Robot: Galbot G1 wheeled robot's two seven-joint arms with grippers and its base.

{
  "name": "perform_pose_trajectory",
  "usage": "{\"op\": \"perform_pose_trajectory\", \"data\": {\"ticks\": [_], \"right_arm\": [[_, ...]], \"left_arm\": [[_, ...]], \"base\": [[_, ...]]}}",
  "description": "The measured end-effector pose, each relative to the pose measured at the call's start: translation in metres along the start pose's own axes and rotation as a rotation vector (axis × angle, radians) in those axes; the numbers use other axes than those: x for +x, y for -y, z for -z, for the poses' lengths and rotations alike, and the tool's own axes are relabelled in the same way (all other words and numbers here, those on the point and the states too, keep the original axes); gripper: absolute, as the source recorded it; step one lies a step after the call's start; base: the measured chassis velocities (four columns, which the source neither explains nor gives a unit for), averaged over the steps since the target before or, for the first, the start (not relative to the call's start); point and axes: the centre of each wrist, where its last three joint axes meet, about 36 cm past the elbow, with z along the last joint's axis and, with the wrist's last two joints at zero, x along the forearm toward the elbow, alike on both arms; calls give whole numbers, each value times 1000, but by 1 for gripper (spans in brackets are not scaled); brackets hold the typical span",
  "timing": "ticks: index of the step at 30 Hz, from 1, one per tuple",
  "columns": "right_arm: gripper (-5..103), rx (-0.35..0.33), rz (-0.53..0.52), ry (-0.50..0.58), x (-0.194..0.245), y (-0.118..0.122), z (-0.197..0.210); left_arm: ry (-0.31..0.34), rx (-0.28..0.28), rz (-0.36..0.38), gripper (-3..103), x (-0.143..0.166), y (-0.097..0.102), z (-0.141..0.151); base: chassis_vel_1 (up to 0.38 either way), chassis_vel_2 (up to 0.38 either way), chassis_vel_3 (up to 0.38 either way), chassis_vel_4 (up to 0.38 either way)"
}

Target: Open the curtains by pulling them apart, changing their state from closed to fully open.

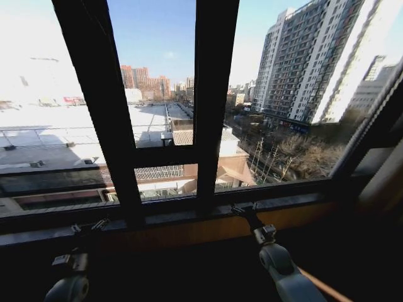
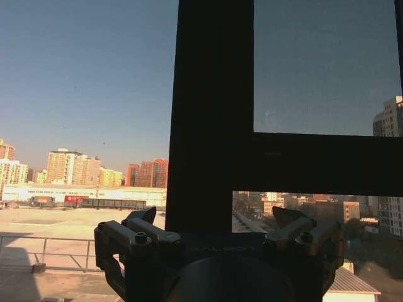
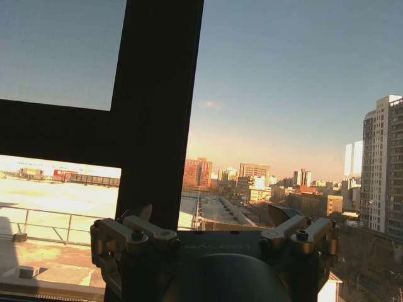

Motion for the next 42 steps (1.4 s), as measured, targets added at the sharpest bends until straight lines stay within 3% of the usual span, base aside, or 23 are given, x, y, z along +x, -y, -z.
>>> {"op": "perform_pose_trajectory", "data": {"ticks": [9, 25, 42], "right_arm": [[100, 0, 0, 0, 0, 0, 0], [100, 0, 0, 0, 0, 0, 0], [100, 0, 0, 0, 0, 0, 0]], "left_arm": [[0, 0, 0, 100, 0, 0, 0], [0, 0, 1, 100, 0, 0, 0], [0, 0, 0, 100, 0, 0, 0]], "base": [[17, -358, 35, 374], [285, -246, -299, 258], [-59, -37, 46, 34]]}}
